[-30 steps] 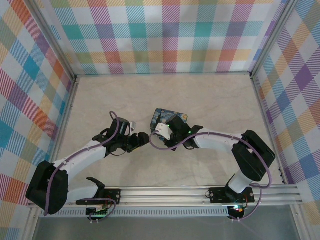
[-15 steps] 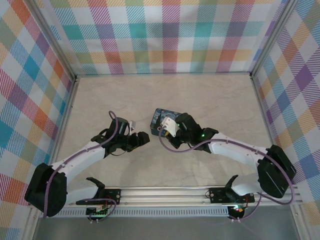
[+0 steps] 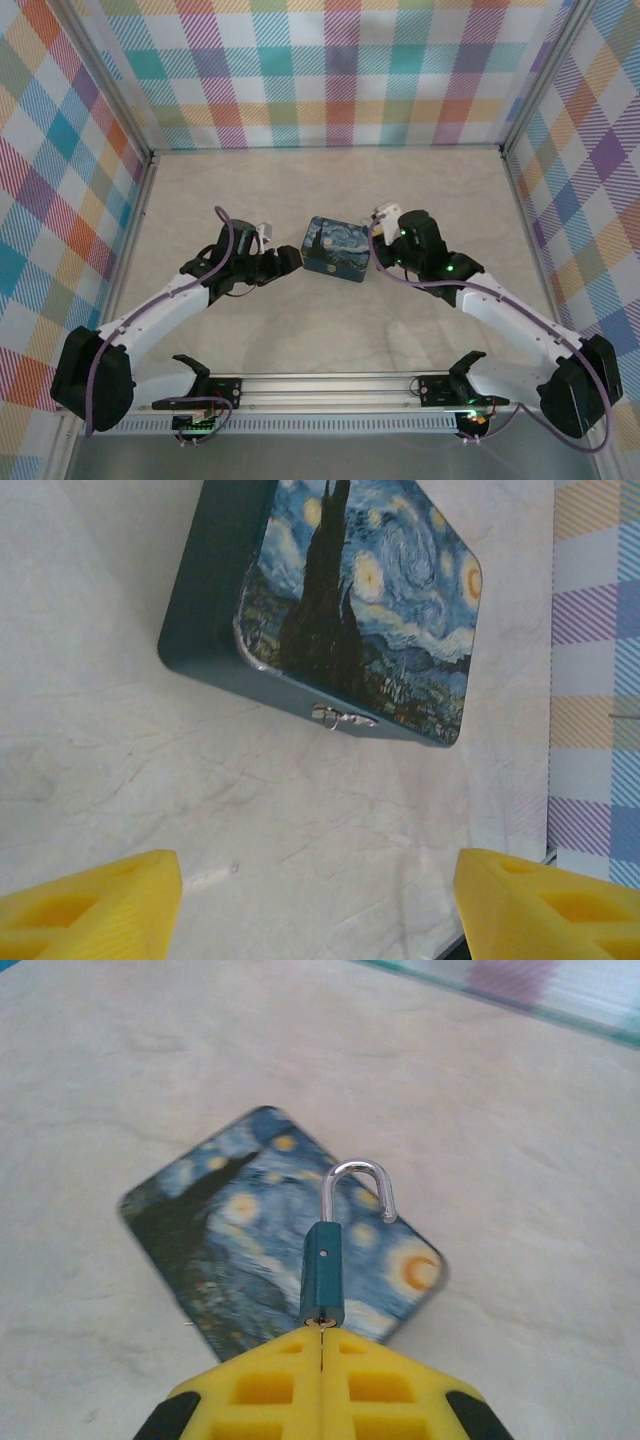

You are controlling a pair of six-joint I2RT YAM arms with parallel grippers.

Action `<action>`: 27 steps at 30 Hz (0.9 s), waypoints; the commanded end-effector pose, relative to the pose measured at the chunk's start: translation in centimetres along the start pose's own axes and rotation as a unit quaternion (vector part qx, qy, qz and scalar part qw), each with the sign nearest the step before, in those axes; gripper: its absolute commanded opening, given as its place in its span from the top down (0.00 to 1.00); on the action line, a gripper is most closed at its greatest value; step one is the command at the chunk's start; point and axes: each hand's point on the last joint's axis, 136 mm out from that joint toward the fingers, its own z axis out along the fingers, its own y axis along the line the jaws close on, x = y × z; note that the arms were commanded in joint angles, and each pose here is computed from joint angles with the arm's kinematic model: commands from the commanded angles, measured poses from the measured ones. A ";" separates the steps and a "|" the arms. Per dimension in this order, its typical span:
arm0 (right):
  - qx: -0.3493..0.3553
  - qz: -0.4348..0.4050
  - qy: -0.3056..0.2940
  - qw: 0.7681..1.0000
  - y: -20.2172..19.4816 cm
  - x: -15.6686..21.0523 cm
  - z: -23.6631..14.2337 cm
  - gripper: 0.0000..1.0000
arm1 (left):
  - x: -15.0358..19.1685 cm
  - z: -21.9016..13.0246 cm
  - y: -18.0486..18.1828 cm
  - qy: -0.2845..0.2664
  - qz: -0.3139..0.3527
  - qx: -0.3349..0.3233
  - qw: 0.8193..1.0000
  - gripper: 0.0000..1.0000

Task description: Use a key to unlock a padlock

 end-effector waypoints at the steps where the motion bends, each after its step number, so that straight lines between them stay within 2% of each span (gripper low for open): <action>1: 0.063 0.084 0.017 0.994 -3.8 1.8 -0.2 1.00 | -0.3 0.2 -0.1 -0.001 0.000 -0.009 1.000 0.28; 7: 0.148 0.204 0.048 0.967 -9.6 4.9 0.1 1.00 | -1.0 -0.1 0.3 -0.024 -0.001 -0.020 1.000 0.27; 13: 0.181 0.311 0.099 0.928 -12.7 8.7 1.8 1.00 | -1.2 0.0 0.4 -0.025 -0.002 -0.026 0.999 0.27; 21: 0.198 0.373 0.142 0.895 -13.8 12.1 4.0 1.00 | -0.9 0.1 1.0 -0.024 -0.006 -0.031 0.999 0.27; 27: 0.199 0.393 0.159 0.883 -13.8 13.7 5.0 1.00 | -0.8 0.3 1.4 -0.023 -0.009 -0.036 0.999 0.26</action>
